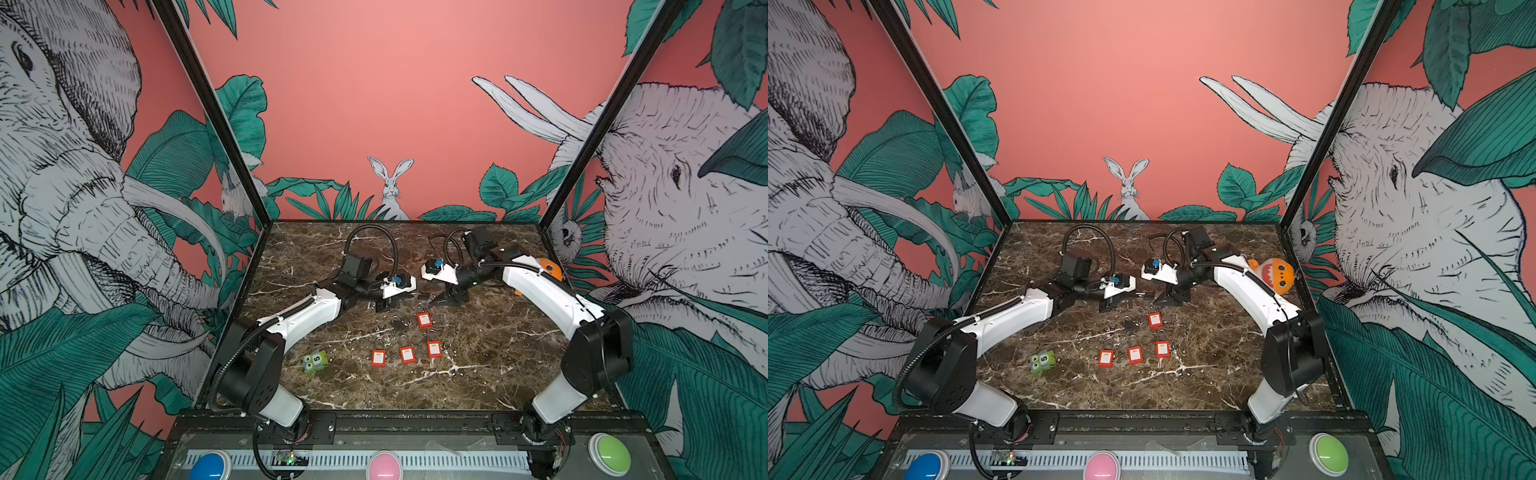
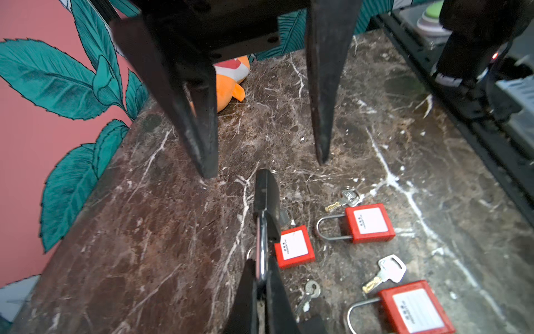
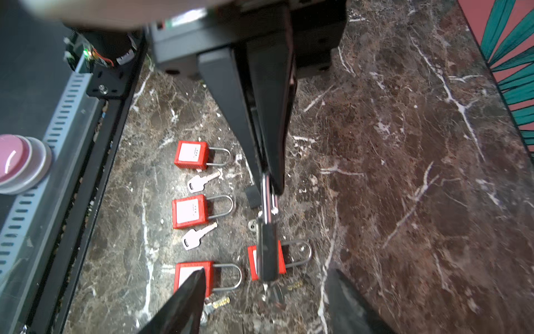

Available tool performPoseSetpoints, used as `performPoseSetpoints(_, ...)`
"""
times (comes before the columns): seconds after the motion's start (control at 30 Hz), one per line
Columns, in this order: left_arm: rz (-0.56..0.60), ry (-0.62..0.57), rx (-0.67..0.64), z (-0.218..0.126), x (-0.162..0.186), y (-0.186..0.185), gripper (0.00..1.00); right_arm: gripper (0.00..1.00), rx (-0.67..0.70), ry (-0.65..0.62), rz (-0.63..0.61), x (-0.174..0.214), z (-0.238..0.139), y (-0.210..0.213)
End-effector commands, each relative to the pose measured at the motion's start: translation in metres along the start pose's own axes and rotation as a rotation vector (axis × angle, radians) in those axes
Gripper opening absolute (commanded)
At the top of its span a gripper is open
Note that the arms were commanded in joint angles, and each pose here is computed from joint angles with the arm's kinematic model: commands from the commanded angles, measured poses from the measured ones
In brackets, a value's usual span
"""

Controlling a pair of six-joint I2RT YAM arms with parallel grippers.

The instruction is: Lock with the key

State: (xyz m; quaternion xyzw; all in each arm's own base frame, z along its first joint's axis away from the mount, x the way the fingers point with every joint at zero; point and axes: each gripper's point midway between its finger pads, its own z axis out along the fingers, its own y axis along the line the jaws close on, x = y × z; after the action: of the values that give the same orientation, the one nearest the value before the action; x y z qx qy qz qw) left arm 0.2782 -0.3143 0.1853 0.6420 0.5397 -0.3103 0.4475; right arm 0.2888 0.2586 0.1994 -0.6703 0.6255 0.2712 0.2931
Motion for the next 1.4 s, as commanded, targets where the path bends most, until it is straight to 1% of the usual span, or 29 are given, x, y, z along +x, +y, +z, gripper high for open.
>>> performPoseSetpoints(0.0,-0.091,-0.107,0.044,-0.003,-0.027,0.003,0.00,0.57,-0.003,0.007,-0.001,0.002,-0.006,0.010)
performPoseSetpoints(0.1,-0.121,-0.130,0.066,-0.001,-0.030,0.002,0.00,0.51,-0.001,-0.021,0.001,-0.003,-0.005,0.010)
performPoseSetpoints(0.37,-0.151,-0.168,0.089,0.000,-0.033,0.000,0.00,0.39,0.000,-0.054,-0.011,-0.008,-0.003,0.006)
performPoseSetpoints(0.5,-0.160,-0.180,0.101,0.002,-0.035,0.000,0.00,0.31,-0.025,-0.058,-0.003,-0.002,0.007,0.005)
performPoseSetpoints(0.67,-0.162,-0.184,0.119,0.004,-0.035,-0.002,0.00,0.16,-0.036,-0.071,-0.007,-0.004,0.007,0.006)
performPoseSetpoints(0.77,-0.158,-0.188,0.130,0.006,-0.037,-0.002,0.00,0.10,-0.042,-0.069,-0.020,-0.005,0.006,0.008)
performPoseSetpoints(0.9,-0.148,-0.186,0.137,0.010,-0.038,-0.003,0.00,0.05,-0.060,-0.096,-0.032,-0.011,0.004,0.011)
performPoseSetpoints(1.07,-0.123,-0.206,0.151,0.016,-0.044,-0.005,0.00,0.03,-0.091,-0.151,-0.038,-0.021,0.004,0.014)
performPoseSetpoints(1.2,-0.128,-0.227,0.189,0.023,-0.048,-0.009,0.00,0.00,-0.088,-0.135,-0.056,-0.021,0.009,0.013)
performPoseSetpoints(1.3,-0.141,-0.257,0.216,0.028,-0.054,-0.009,0.00,0.00,-0.079,-0.112,-0.084,-0.021,0.014,0.013)
performPoseSetpoints(1.37,-0.149,-0.272,0.229,0.033,-0.056,-0.010,0.00,0.00,-0.066,-0.121,-0.096,-0.025,0.015,0.010)
